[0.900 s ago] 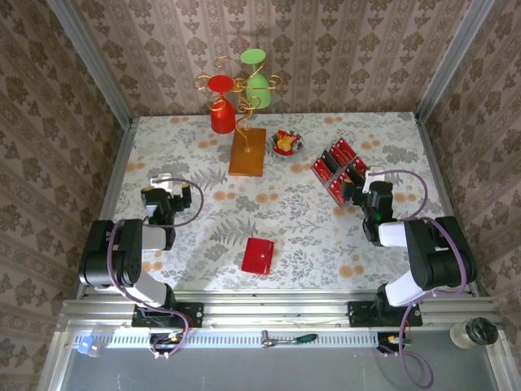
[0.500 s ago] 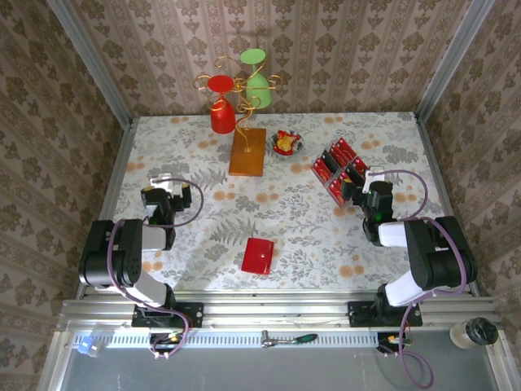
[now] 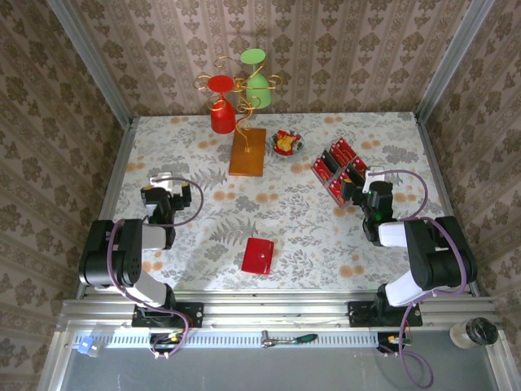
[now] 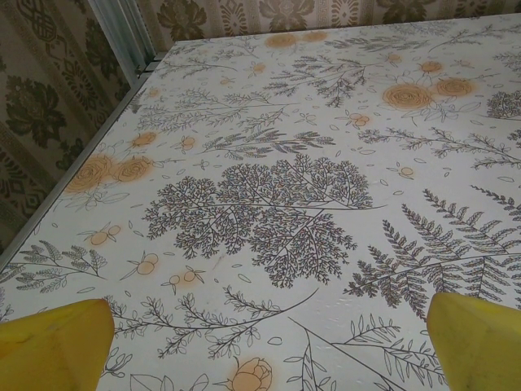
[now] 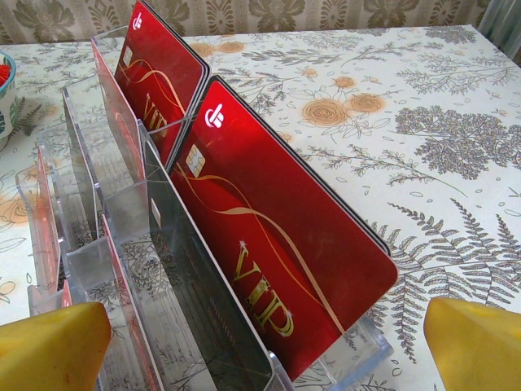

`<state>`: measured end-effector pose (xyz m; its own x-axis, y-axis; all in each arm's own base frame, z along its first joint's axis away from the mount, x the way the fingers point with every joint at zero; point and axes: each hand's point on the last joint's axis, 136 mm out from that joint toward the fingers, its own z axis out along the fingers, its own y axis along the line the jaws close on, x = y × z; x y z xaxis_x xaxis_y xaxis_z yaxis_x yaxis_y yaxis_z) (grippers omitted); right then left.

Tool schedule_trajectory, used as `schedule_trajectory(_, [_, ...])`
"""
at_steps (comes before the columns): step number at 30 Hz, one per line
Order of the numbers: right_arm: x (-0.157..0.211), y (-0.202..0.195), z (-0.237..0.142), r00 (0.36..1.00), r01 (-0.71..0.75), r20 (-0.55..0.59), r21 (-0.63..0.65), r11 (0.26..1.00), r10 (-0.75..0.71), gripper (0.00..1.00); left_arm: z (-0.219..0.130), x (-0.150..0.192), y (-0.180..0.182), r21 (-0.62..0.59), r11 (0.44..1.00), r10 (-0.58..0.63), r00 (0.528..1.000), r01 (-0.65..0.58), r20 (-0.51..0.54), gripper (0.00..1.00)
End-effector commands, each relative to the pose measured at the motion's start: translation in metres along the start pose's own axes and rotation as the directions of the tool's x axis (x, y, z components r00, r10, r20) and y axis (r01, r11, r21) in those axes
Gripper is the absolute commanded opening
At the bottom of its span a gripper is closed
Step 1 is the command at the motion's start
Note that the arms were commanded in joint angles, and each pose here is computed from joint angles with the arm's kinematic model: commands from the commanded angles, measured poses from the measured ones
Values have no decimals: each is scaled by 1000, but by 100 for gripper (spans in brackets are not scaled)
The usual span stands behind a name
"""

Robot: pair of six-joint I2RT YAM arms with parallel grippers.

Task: Put the credit cards into the card holder
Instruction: Pick up the card holder from the center of the table.

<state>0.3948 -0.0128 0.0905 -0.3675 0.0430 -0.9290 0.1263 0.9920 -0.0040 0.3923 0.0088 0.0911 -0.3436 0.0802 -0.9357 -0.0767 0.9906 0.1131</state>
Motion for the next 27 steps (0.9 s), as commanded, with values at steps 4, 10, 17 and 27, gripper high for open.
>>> schedule_trajectory(4, [-8,1,0,999,-1,33,-11,1000,2,100,4,-8,-1,8,1000,22,999,-22,27,100])
schedule_trajectory(10, [-20,-1,-9,999,-6,50,-7,1000,6,100,-3,-14,3,-21,1000,19,999,-18,51,100])
schedule_trajectory(17, [-49,-5,-36,995,-24,93,3,1000,23,100,-11,-23,10,-61,998,15,998,-12,53,100])
schedule_trajectory(27, [-87,-43,-95,934,-355,104,161,921,342,100,-32,-67,23,-152,988,-6,996,19,86,100])
